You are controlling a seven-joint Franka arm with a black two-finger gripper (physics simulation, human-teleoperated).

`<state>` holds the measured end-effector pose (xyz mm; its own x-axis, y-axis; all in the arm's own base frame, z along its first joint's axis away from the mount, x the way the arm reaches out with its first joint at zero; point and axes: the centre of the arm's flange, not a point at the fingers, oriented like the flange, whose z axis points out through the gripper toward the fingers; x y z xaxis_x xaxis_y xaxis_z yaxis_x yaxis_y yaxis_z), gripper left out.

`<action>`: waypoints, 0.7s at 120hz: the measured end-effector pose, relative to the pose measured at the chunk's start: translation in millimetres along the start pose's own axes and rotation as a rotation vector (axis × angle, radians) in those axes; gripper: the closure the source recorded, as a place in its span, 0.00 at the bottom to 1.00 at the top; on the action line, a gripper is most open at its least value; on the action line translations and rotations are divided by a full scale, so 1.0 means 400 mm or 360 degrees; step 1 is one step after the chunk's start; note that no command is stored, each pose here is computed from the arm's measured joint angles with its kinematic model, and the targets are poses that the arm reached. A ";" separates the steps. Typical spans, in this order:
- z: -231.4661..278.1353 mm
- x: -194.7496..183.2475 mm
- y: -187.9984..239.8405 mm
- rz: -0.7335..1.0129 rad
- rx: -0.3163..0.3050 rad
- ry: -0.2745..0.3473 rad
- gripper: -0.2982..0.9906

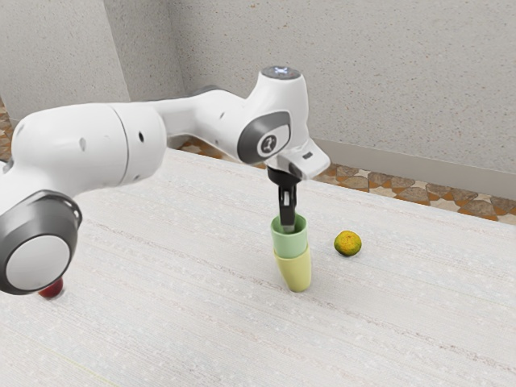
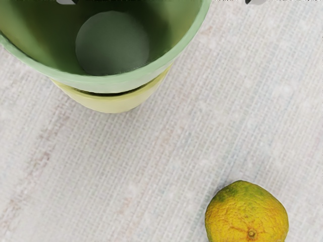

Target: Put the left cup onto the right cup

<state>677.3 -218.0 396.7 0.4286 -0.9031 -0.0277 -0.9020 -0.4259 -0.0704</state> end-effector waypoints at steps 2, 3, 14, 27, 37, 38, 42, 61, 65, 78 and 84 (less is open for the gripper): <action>-0.006 -0.001 0.001 0.0001 0.0002 0.0001 0.42; -0.010 -0.002 0.001 0.0001 0.0003 0.0003 0.41; -0.045 -0.017 -0.004 0.0000 0.0021 -0.0002 0.35; -0.112 -0.044 -0.003 0.0001 0.0051 -0.0009 0.30; -0.176 -0.074 0.007 -0.0004 0.0063 -0.0014 0.28; -0.183 -0.078 0.008 -0.0005 0.0064 -0.0014 0.28; -0.215 -0.094 0.012 -0.0012 0.0067 -0.0011 0.27; -0.390 -0.254 0.024 -0.0102 0.0083 -0.0030 0.25; -0.421 -0.296 0.020 -0.0132 0.0086 -0.0042 0.25; -0.457 -0.420 -0.018 -0.0245 0.0054 -0.0085 0.24; -0.471 -0.457 -0.019 -0.0274 0.0043 -0.0092 0.24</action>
<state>596.1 -60.2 590.3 0.5795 -0.8119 -0.0700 -0.8137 -0.5716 -0.1058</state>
